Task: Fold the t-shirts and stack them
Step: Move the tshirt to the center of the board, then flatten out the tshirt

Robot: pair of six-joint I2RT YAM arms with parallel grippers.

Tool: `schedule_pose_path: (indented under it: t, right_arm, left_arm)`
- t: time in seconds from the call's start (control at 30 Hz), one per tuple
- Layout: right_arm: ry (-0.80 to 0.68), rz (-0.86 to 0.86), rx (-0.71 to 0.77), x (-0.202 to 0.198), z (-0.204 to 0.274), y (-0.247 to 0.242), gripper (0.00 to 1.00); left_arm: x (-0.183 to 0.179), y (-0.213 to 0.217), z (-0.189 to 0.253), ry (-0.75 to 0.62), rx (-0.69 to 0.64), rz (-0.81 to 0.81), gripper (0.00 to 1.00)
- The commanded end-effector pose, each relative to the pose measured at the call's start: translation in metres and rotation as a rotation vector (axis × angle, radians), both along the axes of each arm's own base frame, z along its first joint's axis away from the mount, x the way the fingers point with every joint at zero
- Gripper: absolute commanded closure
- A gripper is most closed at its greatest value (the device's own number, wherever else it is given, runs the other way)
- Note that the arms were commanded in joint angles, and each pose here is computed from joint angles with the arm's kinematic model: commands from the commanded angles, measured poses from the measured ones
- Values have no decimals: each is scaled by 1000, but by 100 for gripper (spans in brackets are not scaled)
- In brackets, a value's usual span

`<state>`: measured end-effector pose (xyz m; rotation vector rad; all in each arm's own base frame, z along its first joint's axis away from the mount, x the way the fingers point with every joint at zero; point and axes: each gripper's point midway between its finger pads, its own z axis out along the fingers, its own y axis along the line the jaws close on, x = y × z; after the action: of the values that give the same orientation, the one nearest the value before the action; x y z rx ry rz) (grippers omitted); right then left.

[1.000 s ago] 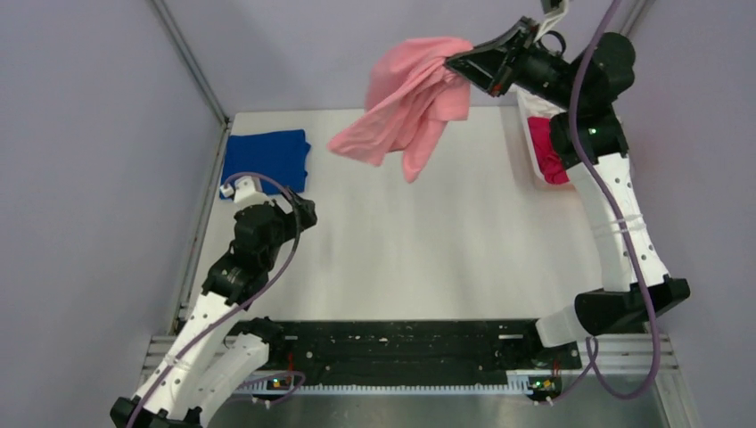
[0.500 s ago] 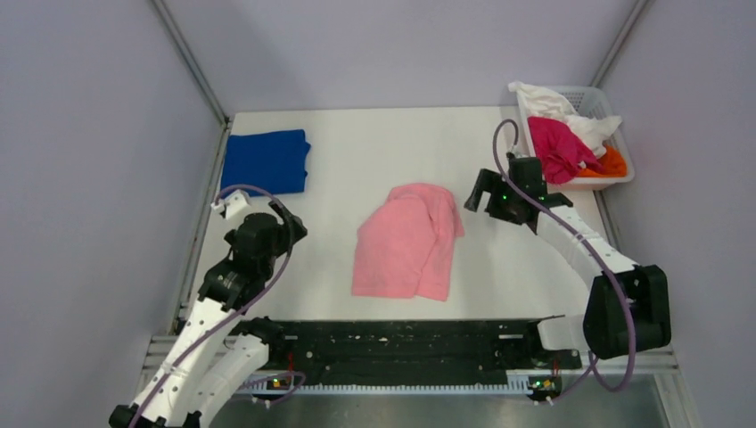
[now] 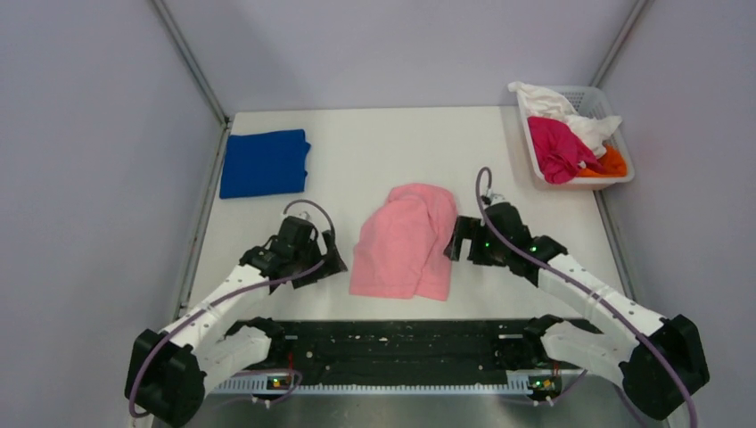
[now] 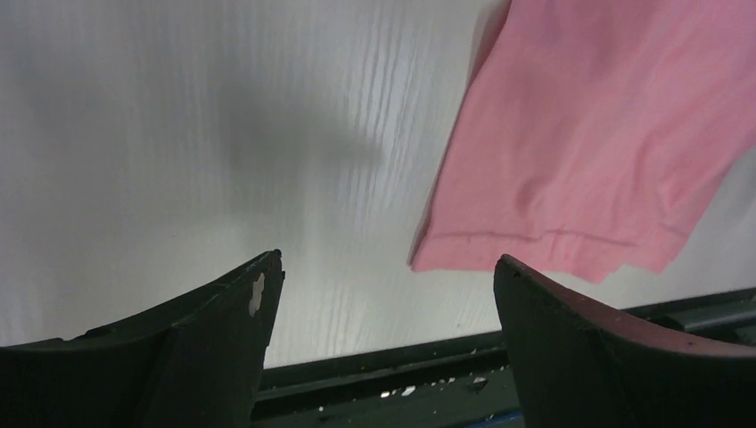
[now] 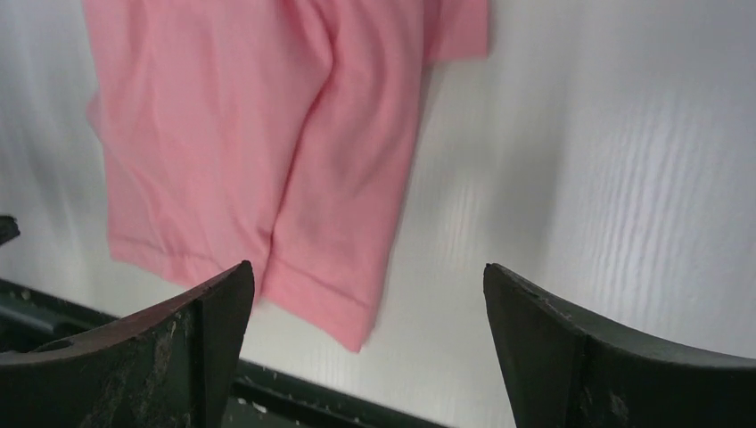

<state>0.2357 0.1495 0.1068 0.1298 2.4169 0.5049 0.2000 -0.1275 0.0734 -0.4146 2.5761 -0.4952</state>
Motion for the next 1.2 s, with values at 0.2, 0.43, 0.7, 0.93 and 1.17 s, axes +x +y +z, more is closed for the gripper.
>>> schedule_pose_path:
  t: [0.2,0.43,0.7,0.93,1.17]
  right_arm:
    - [139,61,-73,-67,-34,19,3]
    - [115,7,-19,-72,-38,12,1]
    - [114,27,-31,-77,-40,9,1]
    - [94,120,9,-74,-40,37,8]
    - [137,239,118,-77,-69,77,22]
  left_arm:
    - [-26,-60,-34,116,-10,-233,18]
    - [-14,-69,-59,140,207,-211,36]
    - [-12,-90,-28,85,270,-260,100]
    - [-4,-104,57,-130,80,-273,100]
    - [20,-112,111,-303,4,-217,100]
